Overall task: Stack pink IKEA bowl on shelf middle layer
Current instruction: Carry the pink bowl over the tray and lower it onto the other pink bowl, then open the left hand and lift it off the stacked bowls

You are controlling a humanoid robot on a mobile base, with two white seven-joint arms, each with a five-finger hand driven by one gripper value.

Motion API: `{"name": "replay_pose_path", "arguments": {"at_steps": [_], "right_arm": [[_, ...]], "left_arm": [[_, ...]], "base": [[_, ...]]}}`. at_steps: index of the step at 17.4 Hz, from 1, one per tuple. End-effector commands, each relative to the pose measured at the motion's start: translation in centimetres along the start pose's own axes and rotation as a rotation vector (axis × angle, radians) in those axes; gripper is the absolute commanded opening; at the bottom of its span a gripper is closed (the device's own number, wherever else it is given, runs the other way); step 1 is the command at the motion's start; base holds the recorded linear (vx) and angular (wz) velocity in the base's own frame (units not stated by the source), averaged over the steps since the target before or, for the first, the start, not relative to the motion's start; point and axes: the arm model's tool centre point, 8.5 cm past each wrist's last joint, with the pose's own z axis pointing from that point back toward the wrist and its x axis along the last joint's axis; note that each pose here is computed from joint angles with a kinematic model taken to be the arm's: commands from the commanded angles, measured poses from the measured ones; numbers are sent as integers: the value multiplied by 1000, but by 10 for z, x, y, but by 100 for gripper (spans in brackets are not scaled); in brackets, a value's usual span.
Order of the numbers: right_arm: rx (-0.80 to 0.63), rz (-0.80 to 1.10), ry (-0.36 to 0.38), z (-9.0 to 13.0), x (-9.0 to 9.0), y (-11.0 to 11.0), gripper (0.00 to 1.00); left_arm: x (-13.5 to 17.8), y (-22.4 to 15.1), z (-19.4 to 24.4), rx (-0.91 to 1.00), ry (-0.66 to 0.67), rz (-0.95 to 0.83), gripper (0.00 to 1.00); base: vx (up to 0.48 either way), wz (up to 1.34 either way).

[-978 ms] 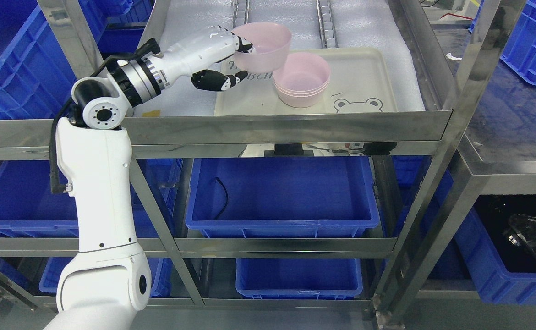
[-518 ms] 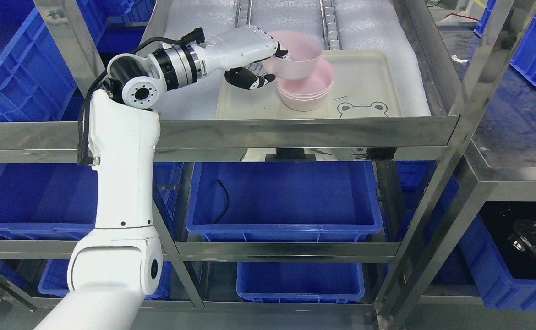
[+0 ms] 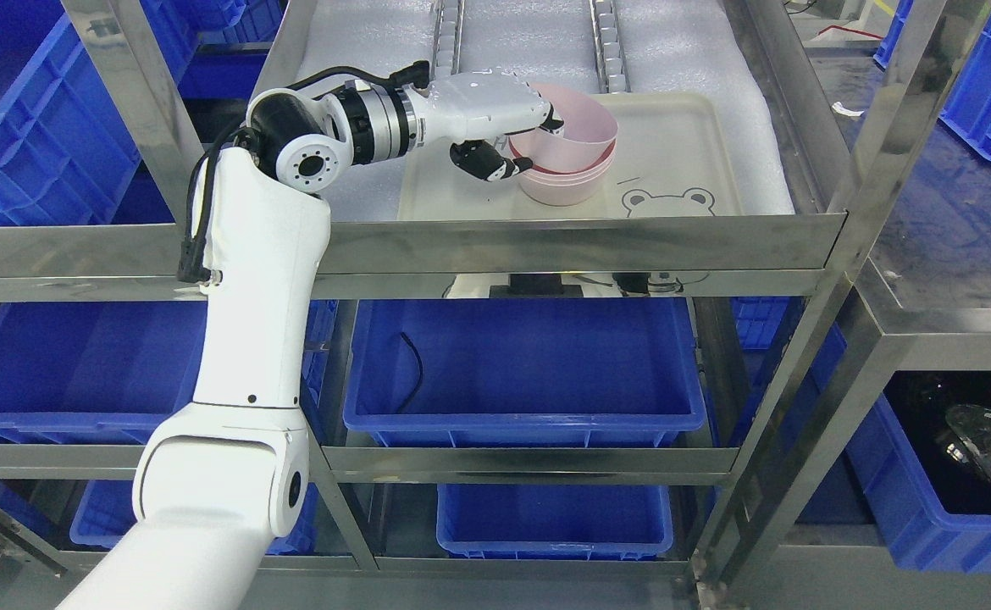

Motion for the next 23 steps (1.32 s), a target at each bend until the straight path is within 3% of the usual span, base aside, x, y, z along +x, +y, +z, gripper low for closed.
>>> {"name": "replay_pose_path", "arguments": {"at_steps": [1,4,6,7,8,9,13,16,20,21,23], "right_arm": [[-19,1,-13,0,3,-11,100],[-19,1,-13,0,3,-11,100],[-19,1,-13,0,3,-11,100],[-19,1,-13,0,3,-11,100],[-19,1,-13,0,3,-11,100],[-19,1,-13,0,3,-11,100],[-19,1,-13,0,3,-11,100],[-19,1,-13,0,3,-11,100],[-19,1,-13,0,3,-11,100],[-19,1,-13,0,3,-11,100],[-19,1,-13,0,3,-11,100]], "left_arm": [[-1,-17,-13,-37,-14,24,3],[-5,-17,-9,-25,-5,35,5],[-5,-18,-9,-24,-4,38,11],[-7,-19,-7,-21,0,44,20],[-11,-18,-3,-2,11,59,45],[-16,-14,2,21,23,69,63],[-27,12,28,161,49,91,92],[-25,37,37,308,-26,140,93],[-6,52,45,548,-253,289,94],[10,47,39,562,-322,305,94],[81,14,9,508,-531,333,94]], "base": [[-8,21],[5,30],[10,12],[20,24],[14,79],[14,79],[4,15],[0,0],[19,47],[7,53],[-14,13]]}}
